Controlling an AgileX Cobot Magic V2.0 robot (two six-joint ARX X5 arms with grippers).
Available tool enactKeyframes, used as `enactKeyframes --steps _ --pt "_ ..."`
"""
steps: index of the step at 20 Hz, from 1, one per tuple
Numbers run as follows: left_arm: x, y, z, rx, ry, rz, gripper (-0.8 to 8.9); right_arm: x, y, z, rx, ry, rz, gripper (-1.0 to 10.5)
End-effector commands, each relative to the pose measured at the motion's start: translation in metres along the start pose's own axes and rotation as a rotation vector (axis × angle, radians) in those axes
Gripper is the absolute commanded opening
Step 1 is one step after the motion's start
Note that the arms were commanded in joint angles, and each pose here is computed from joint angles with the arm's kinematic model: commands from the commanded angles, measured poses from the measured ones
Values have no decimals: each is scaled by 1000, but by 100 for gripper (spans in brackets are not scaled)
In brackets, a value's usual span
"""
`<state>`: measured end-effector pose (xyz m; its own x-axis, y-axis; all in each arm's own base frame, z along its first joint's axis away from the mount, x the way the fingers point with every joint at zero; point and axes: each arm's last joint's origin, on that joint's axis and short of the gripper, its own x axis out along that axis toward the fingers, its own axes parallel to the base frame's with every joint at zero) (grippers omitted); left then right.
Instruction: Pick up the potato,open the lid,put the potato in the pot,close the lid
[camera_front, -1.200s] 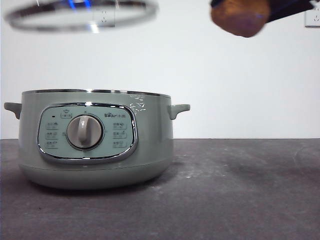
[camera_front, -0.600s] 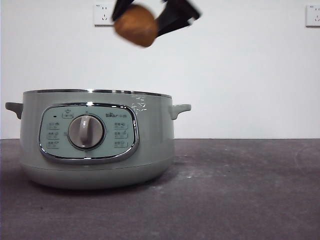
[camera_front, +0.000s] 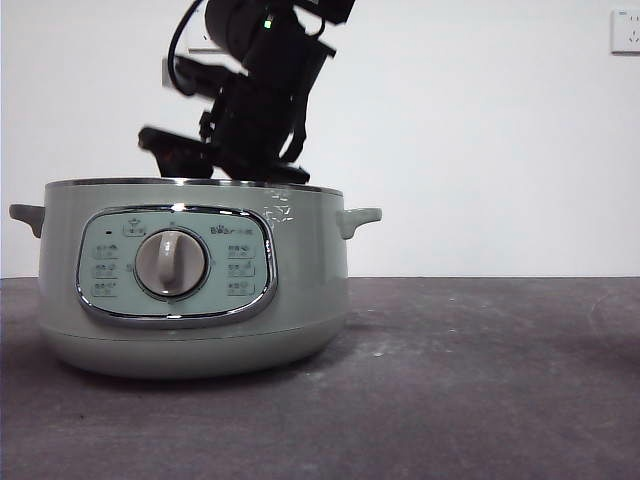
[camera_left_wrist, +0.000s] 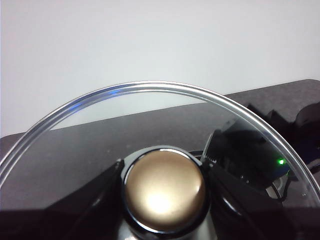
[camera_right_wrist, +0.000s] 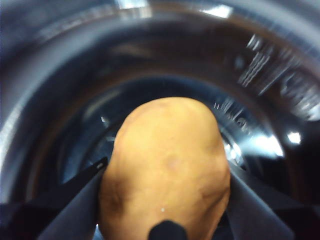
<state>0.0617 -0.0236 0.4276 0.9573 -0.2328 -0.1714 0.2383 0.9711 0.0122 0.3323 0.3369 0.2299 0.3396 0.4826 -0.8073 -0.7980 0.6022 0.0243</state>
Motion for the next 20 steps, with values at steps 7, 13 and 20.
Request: enactKeyframes --steps 7,13,20 --pt "-6 1 7 -14 -67 -3 -8 11 1 -6 -25 47 5 185" --pt "-6 1 2 -4 -22 -3 -8 12 4 -7 -5 67 9 498" --pt "4 -1 3 2 5 -1 -8 -76 6 14 13 -74 -137 563"
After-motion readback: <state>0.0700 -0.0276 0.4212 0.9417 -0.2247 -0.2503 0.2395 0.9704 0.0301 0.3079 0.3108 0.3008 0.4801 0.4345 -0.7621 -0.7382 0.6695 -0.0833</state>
